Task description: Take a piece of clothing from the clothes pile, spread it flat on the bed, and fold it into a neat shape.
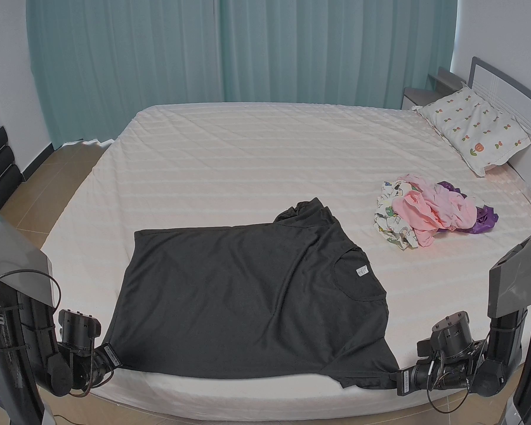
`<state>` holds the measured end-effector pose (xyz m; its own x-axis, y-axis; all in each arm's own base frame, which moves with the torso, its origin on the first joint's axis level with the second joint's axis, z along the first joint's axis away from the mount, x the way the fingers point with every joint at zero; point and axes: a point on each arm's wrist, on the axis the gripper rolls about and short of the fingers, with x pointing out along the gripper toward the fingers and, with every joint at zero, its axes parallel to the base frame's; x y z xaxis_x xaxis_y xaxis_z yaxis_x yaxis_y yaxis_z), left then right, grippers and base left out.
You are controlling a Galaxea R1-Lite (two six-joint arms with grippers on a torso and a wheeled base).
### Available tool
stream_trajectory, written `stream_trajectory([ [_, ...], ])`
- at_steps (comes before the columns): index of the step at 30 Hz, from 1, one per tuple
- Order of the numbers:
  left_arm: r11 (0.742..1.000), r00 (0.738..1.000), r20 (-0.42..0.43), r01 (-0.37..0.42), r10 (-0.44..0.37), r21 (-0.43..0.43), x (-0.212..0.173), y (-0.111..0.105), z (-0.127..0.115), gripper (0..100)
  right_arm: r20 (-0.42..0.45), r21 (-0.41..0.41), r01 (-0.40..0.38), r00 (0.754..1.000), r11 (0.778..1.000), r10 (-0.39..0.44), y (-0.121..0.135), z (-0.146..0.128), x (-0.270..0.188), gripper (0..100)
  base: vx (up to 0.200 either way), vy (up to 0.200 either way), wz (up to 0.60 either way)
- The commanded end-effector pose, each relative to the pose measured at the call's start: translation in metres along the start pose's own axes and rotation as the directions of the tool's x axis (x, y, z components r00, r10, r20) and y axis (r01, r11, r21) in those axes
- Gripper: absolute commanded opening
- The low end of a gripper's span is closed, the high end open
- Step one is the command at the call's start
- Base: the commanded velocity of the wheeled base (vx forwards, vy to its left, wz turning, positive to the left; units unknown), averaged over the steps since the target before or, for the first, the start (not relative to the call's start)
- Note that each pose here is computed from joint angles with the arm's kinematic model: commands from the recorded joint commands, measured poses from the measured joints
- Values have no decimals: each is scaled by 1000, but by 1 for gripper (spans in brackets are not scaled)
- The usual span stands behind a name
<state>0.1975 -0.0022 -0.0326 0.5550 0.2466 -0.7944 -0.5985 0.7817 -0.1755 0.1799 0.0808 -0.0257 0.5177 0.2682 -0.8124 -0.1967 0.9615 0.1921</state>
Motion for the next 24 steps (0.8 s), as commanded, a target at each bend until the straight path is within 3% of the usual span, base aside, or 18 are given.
stream_trajectory([
  [1, 999, 999, -29, -26, 27, 24, -7, 5, -3, 0, -28, -12, 10, 1000, 1000, -10, -2, -5, -2, 0, 0, 0, 0],
  [12, 994, 991, -106, -73, 81, 78, -12, 12, -9, 0, -61, -35, 30, 998, 999, -32, -3, -9, -3, 0, 0, 0, 0],
  [24, 995, 981, -185, -42, 58, 91, -21, 15, -11, 0, -53, -43, 43, 998, 998, -45, -3, -7, -8, 0, 0, 0, 0],
])
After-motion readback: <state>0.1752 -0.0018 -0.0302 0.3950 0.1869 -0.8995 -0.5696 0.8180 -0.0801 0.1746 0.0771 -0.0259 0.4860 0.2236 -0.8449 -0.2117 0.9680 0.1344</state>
